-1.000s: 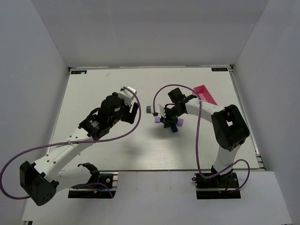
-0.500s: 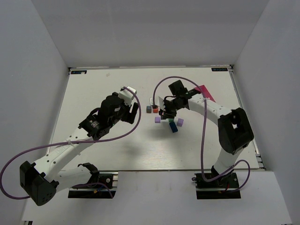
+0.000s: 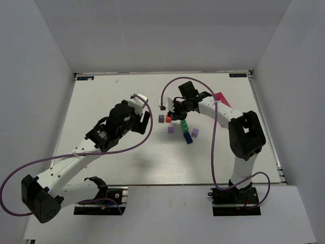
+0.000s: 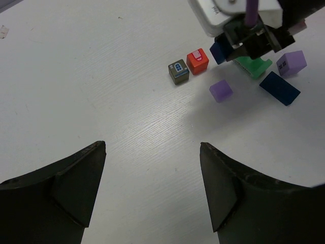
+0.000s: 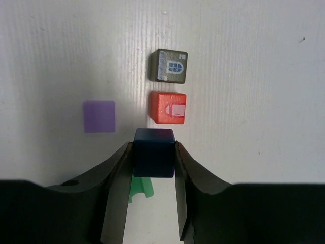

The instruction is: Build the wood block tower

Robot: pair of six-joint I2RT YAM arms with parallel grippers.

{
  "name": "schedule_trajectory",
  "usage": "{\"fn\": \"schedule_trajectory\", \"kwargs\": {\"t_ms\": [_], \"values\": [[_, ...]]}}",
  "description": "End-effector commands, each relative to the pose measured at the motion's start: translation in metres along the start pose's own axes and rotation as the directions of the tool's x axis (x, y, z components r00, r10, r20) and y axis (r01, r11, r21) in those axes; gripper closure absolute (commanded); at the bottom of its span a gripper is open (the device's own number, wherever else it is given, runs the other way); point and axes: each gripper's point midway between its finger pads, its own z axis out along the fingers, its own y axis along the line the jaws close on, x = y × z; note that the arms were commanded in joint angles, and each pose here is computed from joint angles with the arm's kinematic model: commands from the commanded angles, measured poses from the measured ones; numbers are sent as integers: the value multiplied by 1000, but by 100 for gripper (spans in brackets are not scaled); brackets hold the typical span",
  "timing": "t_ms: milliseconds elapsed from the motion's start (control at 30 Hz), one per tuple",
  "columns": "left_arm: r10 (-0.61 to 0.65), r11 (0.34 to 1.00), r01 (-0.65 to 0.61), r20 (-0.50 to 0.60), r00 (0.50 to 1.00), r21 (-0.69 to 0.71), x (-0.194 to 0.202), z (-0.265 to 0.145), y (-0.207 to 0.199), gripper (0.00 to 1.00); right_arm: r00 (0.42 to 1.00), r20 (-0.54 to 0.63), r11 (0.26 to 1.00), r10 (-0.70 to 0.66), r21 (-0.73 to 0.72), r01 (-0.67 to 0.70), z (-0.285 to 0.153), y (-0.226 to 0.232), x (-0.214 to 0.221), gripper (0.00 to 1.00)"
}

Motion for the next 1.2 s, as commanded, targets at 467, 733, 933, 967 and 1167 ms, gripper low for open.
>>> {"fn": "schedule_trajectory", "kwargs": {"t_ms": [467, 733, 933, 967, 1167], "values": [[-4, 1000, 4, 5, 1000, -22, -1, 1, 5, 15, 998, -58, 999, 17, 46, -15, 14, -40, 32, 78], [-4, 1000, 4, 5, 1000, -22, -1, 1, 5, 15, 998, -54, 1000, 14, 3, -14, 22, -38, 38, 78], [-4, 1000, 4, 5, 1000, -22, -1, 1, 5, 15, 999, -51, 1000, 15, -24, -16, 28, -32, 40, 77], [-4, 1000, 4, 5, 1000, -22, -1, 1, 5, 15, 999, -51, 1000, 15, -27, -16, 29, -33, 42, 77], [-2, 1000, 2, -4, 1000, -22, 2, 3, 4, 15, 999, -43, 999, 15, -41, -17, 31, -29, 42, 77]]}}
